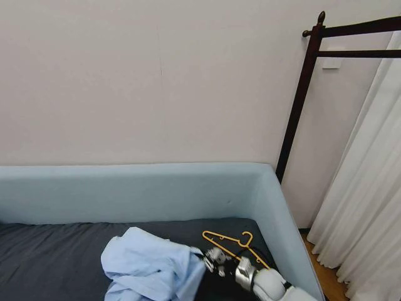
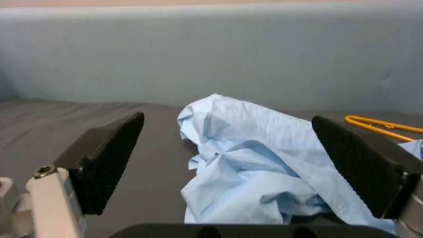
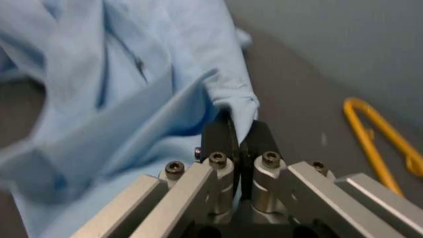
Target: Pick up the clothes from the sofa and hang them on the clothes hanger.
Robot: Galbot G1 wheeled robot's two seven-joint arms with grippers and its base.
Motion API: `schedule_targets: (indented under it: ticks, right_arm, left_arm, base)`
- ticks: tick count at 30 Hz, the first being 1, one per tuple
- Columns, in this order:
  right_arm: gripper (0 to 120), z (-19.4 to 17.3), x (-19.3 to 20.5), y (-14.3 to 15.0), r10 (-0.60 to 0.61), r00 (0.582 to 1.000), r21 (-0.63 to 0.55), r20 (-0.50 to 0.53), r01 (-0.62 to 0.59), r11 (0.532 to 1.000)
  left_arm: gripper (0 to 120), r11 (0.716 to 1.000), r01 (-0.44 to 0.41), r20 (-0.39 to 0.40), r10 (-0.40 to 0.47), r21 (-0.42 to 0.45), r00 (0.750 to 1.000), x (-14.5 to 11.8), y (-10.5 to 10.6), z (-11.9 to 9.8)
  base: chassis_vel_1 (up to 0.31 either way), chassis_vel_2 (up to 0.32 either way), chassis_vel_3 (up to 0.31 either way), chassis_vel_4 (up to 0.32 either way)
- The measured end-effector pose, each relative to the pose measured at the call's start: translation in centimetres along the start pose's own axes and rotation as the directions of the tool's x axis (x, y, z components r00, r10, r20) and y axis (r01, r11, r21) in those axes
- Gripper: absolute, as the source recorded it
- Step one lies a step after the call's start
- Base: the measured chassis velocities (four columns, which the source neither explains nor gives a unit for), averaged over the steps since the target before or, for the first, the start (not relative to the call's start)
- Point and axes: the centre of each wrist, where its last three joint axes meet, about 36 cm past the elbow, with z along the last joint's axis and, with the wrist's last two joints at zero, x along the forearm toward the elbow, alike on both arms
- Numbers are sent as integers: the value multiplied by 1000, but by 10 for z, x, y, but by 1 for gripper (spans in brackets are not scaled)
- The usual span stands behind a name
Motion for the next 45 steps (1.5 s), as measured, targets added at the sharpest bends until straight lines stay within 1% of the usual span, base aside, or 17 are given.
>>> schedule_targets:
  ticks: [3,6,9,10,14,16,18,19,22,24,27,29,32,33,36,38,45]
  right_arm:
    - [2,16,7,1,61,997,-3,-49,-61,998]
    - [16,18,22,3,148,985,-16,-91,-150,988]
    - [29,-3,41,15,206,974,-49,-97,-211,976]
    - [29,-3,41,15,206,974,-49,-97,-211,976]
    - [47,-40,59,26,248,965,-81,-80,-254,964]
    - [51,-49,60,32,245,966,-107,-75,-252,962]
    - [60,-71,58,59,202,977,-192,-66,-211,958]
    - [60,-71,58,59,202,977,-192,-66,-211,958]
    - [76,-87,43,106,116,989,-325,-92,-140,935]
    - [79,-87,38,114,102,990,-350,-102,-131,928]
    - [91,-79,18,128,81,985,-420,-154,-139,897]
    - [90,-78,13,128,81,983,-437,-167,-148,887]
    - [77,-71,8,127,71,976,-443,-205,-157,883]
    - [77,-71,8,127,71,976,-443,-205,-157,883]
    - [63,-56,5,129,63,969,-437,-240,-166,884]
    - [59,-55,5,130,64,969,-438,-237,-165,884]
    - [32,-60,1,128,99,976,-462,-196,-181,868]
  left_arm:
    - [100,1000,-6,-4,6,-3,1000,0,0,0]
    - [100,1000,-17,-3,17,-4,1000,-2,-1,0]
    - [100,1000,-26,0,26,-3,1000,-5,-2,1]
    - [100,1000,-26,0,26,-3,1000,-5,-2,1]
    - [100,999,-34,7,34,-5,999,-10,-2,2]
    - [100,999,-36,7,36,-6,999,-11,-1,2]
    - [100,999,-39,8,39,-9,999,-12,0,2]
    - [100,999,-39,8,39,-9,999,-12,0,2]
    - [100,999,-40,7,40,-18,999,-14,4,2]
    - [100,999,-40,7,40,-20,999,-14,5,2]
    - [100,999,-38,7,38,-23,999,-14,6,0]
    - [100,999,-38,8,38,-23,999,-14,6,0]
    - [100,999,-37,8,37,-23,999,-14,6,-1]
    - [100,999,-37,8,37,-23,999,-14,6,-1]
    - [100,999,-36,10,36,-22,999,-15,6,-1]
    - [100,999,-35,11,35,-22,999,-15,6,-1]
    - [100,999,-31,19,32,-20,999,-19,7,-2]
  base:
    - [0,0,0,0]
    - [0,0,0,0]
    - [0,0,0,0]
    - [0,0,0,0]
    - [0,0,0,0]
    - [0,0,0,0]
    - [0,0,0,0]
    - [0,0,0,0]
    - [0,0,0,0]
    - [0,0,0,0]
    - [0,0,0,0]
    - [0,0,0,0]
    - [0,0,0,0]
    - [0,0,0,0]
    - [0,0,0,0]
    - [0,0,0,0]
    - [0,0,0,0]
